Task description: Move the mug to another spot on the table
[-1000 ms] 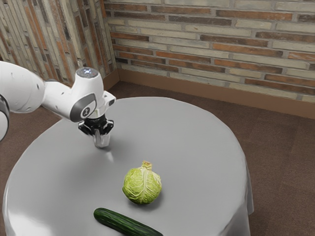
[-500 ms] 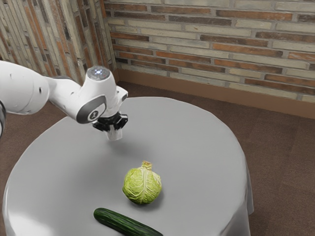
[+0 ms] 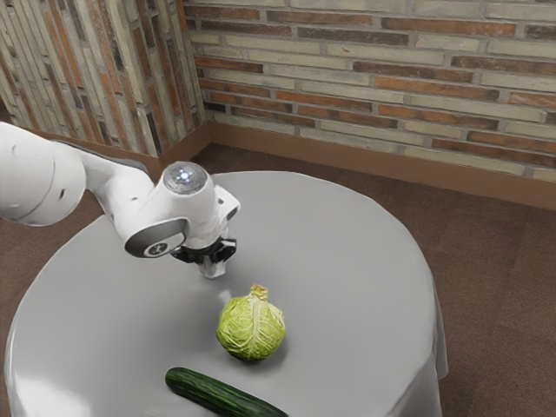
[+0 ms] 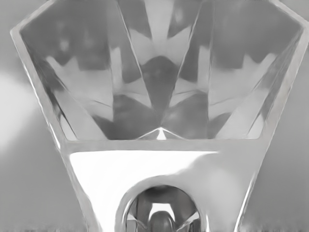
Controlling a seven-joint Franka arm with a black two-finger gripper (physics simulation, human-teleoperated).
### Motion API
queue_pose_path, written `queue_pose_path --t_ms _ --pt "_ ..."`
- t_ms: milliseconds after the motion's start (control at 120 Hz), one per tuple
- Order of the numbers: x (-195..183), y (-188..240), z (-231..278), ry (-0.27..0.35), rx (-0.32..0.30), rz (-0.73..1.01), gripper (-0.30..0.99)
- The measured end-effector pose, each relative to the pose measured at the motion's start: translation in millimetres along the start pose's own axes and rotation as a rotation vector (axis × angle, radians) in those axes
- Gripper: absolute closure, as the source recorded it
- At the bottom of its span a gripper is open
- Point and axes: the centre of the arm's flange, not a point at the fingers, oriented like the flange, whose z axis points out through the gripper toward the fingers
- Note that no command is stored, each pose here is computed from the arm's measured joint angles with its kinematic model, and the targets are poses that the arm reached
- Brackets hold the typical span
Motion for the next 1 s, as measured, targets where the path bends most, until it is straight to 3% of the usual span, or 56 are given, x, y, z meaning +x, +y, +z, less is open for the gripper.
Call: queue_pose_path --t_ms 433,733,883,1000 --pt "-13.2 14.9 -1.0 0.016 -0.049 -0.09 0.73" --pt "-9.5 13.4 -2.2 -0.001 -0.06 -0.177 0.26" --pt "4.9 5.1 -9.5 -0.078 -0.067 -0.326 0.14" --pt "22.4 5.3 -28.3 -0.098 -0.071 -0.361 0.09"
